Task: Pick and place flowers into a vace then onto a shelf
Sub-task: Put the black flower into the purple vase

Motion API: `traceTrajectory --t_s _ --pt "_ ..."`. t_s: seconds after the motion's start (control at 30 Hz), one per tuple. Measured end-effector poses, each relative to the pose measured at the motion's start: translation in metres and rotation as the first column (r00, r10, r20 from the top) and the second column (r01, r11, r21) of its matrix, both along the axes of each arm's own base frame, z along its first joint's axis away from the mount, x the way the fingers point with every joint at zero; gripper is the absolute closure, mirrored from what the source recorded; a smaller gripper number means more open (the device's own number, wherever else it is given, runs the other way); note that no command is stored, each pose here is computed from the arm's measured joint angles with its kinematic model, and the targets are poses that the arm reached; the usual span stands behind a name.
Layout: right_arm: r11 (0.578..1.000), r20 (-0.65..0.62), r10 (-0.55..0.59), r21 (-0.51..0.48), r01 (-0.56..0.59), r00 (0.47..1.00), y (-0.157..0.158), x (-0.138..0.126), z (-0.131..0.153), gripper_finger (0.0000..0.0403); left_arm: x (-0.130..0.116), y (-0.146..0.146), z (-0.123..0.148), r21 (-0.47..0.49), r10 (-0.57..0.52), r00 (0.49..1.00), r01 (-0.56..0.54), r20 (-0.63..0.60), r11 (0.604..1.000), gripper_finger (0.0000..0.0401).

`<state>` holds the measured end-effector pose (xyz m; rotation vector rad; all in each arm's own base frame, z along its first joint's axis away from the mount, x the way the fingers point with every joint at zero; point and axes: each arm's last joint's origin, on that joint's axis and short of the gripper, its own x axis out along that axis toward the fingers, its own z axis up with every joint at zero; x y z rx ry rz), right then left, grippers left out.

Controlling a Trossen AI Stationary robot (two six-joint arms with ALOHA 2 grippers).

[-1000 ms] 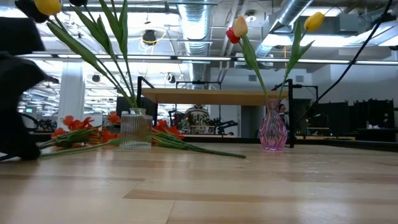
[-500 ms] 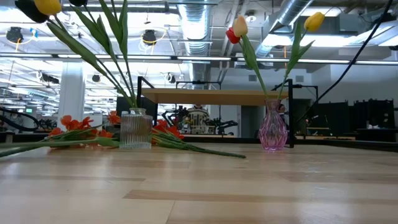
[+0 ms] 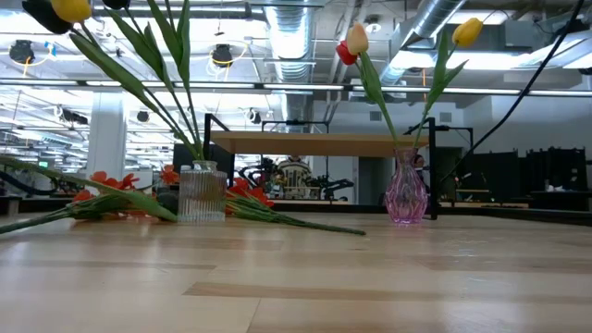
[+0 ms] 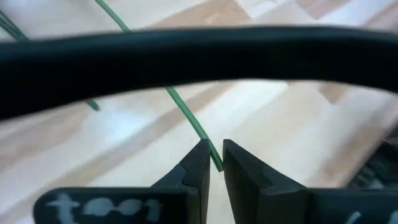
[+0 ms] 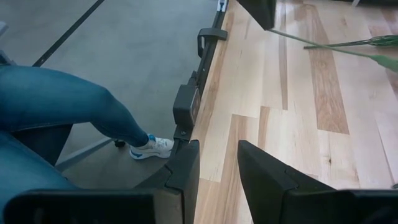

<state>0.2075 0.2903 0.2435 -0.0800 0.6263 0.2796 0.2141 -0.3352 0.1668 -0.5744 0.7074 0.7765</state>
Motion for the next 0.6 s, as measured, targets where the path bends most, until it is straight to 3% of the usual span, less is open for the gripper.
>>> traceTrajectory --t_s 0.37,0.6 --pt "1.000 0.000 -0.009 -0.001 0.009 1.000 -0.002 0.003 0.000 0.0301 -0.008 -0.020 0.014 -0.040 -0.049 0.988 0.056 0.145 0.998 0.0373" --pt "1.000 0.000 -0.021 -0.001 0.021 1.000 -0.004 0.006 0.000 0.0301 -0.003 -0.024 0.016 -0.009 -0.109 0.971 0.113 0.214 0.994 0.0373"
